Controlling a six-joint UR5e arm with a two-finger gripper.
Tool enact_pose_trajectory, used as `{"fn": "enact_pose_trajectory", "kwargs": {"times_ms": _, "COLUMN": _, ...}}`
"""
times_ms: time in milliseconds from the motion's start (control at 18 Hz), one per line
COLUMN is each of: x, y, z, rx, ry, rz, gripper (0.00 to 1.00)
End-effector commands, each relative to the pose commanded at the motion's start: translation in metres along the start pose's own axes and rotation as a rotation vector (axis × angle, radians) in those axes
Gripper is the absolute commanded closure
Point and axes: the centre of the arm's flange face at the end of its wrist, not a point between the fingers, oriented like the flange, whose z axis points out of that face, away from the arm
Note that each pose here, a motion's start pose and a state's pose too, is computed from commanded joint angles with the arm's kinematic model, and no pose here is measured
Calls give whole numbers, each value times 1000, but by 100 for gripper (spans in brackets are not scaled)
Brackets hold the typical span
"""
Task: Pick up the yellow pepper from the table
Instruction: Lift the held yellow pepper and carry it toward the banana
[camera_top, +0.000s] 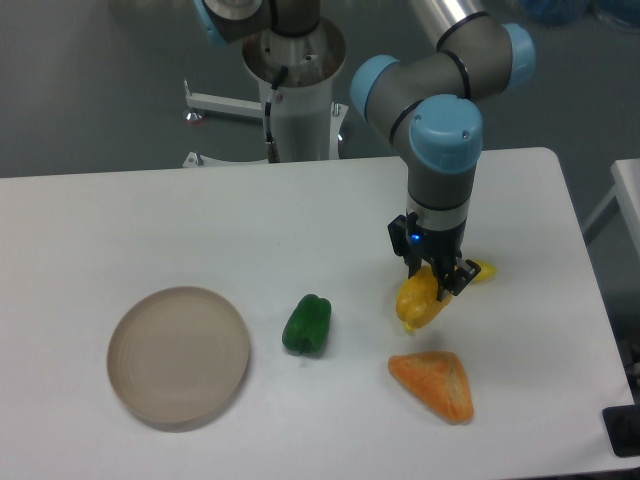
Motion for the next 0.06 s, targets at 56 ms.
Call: {"fn": "enact_pose_trajectory", "kwargs": {"times_ms": 56, "x": 0, "y": 0, "z": 2, "rx": -1, "ry": 3, "rz": 0, "gripper": 63}}
